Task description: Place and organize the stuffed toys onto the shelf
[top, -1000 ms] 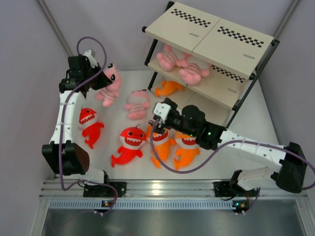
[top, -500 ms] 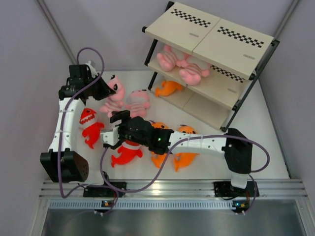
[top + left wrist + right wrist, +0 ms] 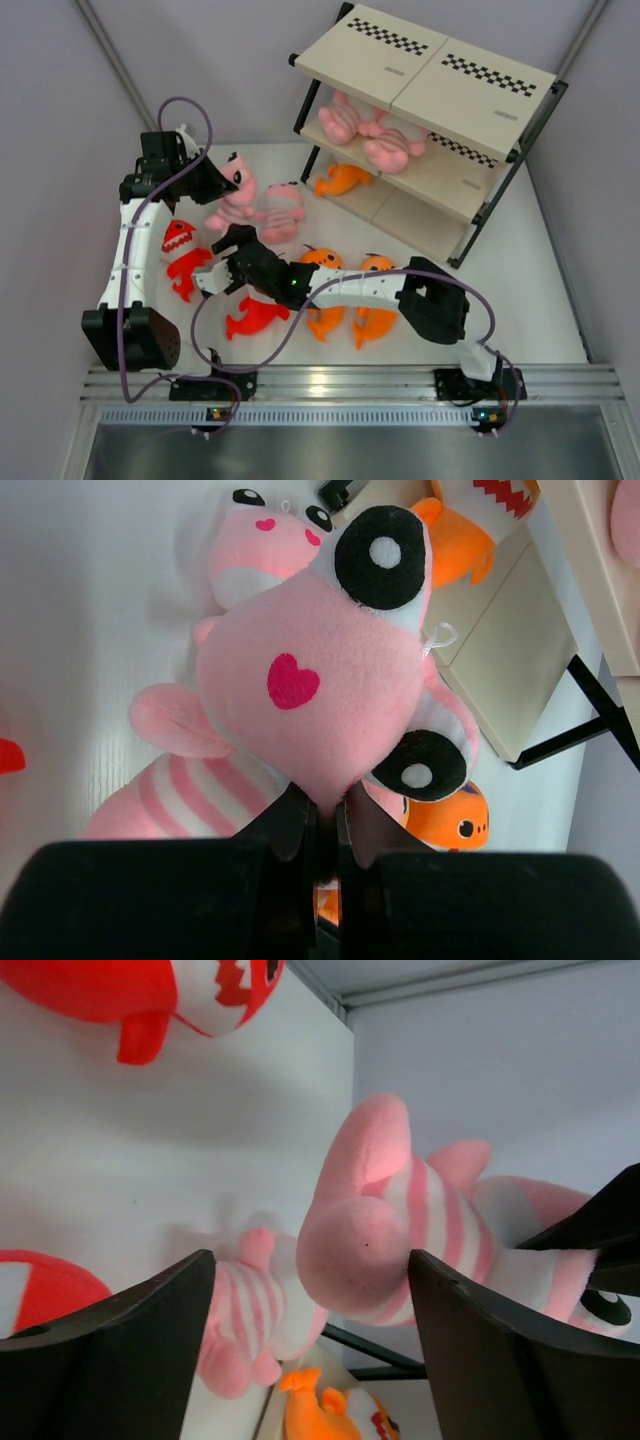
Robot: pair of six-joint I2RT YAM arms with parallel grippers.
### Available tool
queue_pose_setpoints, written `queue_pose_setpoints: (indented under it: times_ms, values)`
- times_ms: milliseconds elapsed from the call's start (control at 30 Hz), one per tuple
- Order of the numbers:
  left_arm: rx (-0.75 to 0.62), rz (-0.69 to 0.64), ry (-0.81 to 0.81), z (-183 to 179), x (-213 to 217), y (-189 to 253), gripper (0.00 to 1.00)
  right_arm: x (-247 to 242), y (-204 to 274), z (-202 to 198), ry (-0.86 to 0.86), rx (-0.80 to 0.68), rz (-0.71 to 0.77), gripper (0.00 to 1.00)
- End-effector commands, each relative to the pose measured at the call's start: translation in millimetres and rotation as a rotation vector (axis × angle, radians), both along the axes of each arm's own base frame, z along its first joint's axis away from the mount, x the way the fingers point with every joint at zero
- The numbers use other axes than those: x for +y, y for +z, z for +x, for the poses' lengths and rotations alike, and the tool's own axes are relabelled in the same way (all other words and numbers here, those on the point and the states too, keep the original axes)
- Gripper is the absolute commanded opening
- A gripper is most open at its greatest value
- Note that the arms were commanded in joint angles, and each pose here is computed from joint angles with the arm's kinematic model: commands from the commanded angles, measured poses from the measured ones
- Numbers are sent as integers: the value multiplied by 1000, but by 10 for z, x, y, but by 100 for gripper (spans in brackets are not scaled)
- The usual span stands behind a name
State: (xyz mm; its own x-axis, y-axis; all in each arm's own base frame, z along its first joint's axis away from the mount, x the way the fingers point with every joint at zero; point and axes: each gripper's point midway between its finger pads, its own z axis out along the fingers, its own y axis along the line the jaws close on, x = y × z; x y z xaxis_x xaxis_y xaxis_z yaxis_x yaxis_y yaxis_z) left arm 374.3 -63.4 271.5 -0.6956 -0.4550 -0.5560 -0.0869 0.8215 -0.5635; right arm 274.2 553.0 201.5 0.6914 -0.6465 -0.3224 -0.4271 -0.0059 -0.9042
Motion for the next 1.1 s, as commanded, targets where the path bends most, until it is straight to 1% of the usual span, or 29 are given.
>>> queue_pose_setpoints:
  times_ms: [0,33,67,100,133,167,267,333,367,400,433,467,500,533,567,600,633,667,700,733,767,800,833,900,933,967,1067]
  values:
    - [-70,-21,-19,-90,-64,276,0,-52,373,335,-118,-147,79,74]
    - [-67,-22,-22,-104,-72,279,0,-49,356,359,-126,-161,84,68]
    - [-67,-25,-25,-108,-79,285,0,-55,382,382,-135,-176,95,59]
    - [-71,-27,-30,-116,-86,305,0,-77,489,433,-160,-206,139,29]
    - [-72,-28,-31,-117,-86,317,0,-85,508,456,-174,-211,157,10]
    - [-74,-26,-36,-121,-92,320,0,-103,529,489,-192,-211,170,0]
    - [-80,-21,-40,-123,-86,330,0,-142,656,508,-187,-169,225,0]
    - [-81,-15,-45,-118,-87,319,0,-206,647,483,-184,-159,231,0]
    - [-86,-2,-49,-112,-75,314,0,-260,781,462,-181,-159,260,0]
    - [-86,4,-49,-106,-66,305,0,-299,751,440,-181,-140,264,0]
    - [-84,20,-48,-93,-41,279,0,-369,908,404,-178,-134,295,0]
    - [-89,26,-53,-87,-41,279,6,-380,901,362,-158,-113,293,0]
    - [-85,35,-58,-81,-35,252,16,-418,853,319,-149,-65,306,0]
    - [-93,56,-79,-68,-27,234,40,-491,1043,242,-129,-45,348,0]
    - [-106,65,-102,-68,-34,248,49,-518,946,178,-105,26,350,0]
    - [-124,74,-135,-67,-50,273,60,-560,983,133,-94,56,367,0]
    - [-157,113,-189,-75,-53,294,64,-662,1166,72,-79,73,405,0]
    - [-179,128,-226,-95,-73,336,68,-717,1034,6,-62,132,382,0]
    - [-230,170,-229,-83,-27,503,72,-774,1051,-40,-51,158,386,0]
    - [-255,221,-244,-100,14,562,84,-885,1192,-111,-36,180,406,0]
    - [-281,277,-219,-81,105,645,88,-932,1142,-168,-13,243,411,0]
    - [-333,315,-205,-85,153,835,91,-1005,1084,-217,-8,285,388,0]
    - [-339,354,-205,-98,208,883,97,-1120,1236,-275,5,304,420,0]
    - [-370,396,-197,-100,266,1049,98,-1267,1159,-331,7,382,420,0]
    - [-383,426,-212,-104,281,1075,98,-1386,1300,-366,13,387,453,0]
    - [-381,434,-213,-122,291,1089,98,-1464,1254,-370,0,414,462,0]
    - [-392,466,-212,-122,329,1145,98,-1748,1407,-392,-22,441,517,0]
